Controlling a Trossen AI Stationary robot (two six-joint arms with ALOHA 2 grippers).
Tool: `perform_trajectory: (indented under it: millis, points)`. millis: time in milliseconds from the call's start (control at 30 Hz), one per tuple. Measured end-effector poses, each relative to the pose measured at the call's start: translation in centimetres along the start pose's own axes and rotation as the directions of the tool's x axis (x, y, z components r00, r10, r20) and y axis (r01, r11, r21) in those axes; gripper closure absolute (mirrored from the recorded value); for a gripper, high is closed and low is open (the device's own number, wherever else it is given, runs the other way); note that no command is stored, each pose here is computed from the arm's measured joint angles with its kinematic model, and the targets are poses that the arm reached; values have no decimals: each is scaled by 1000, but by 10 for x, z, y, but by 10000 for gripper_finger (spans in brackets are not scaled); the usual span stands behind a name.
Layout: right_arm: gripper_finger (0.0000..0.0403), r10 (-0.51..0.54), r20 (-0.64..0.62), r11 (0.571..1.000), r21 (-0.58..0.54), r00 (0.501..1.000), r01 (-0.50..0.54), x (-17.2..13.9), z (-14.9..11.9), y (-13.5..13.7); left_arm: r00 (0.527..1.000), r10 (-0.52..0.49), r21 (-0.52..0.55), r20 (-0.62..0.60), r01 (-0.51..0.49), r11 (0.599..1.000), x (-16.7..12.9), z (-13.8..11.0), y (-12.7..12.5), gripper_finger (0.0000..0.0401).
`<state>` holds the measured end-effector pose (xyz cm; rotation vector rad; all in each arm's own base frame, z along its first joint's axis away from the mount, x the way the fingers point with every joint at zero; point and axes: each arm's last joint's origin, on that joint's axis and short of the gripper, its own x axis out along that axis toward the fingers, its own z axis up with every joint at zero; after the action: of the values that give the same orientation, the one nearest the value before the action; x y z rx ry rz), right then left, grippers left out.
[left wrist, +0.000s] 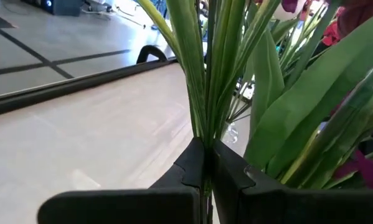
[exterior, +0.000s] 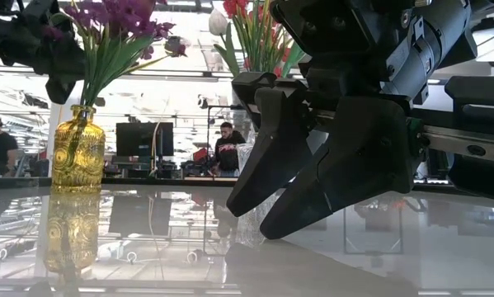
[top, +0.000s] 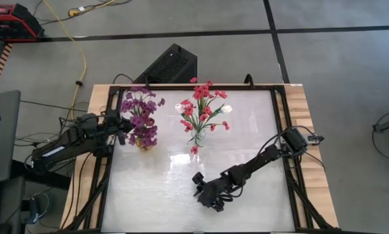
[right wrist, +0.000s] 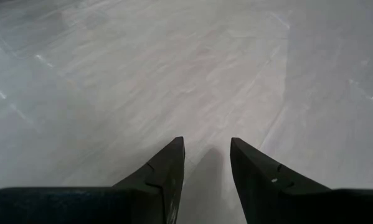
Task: Sort flowers into vase by color
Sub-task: Put the purple flowers into the yellow vase
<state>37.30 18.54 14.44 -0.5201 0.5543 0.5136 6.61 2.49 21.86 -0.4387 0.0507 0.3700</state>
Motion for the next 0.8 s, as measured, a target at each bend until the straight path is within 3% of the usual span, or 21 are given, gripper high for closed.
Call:
perform_trajectory:
  millis: [433, 800]
  points:
    - [243, 0, 0, 1000, 0, 1000, 0, 0, 0, 0, 1000, -5, -16, 3, 5, 1000, -6, 7, -3, 396]
    - [243, 0, 0, 1000, 0, 1000, 0, 0, 0, 0, 997, -27, -46, -68, 24, 999, -16, 12, -7, 263]
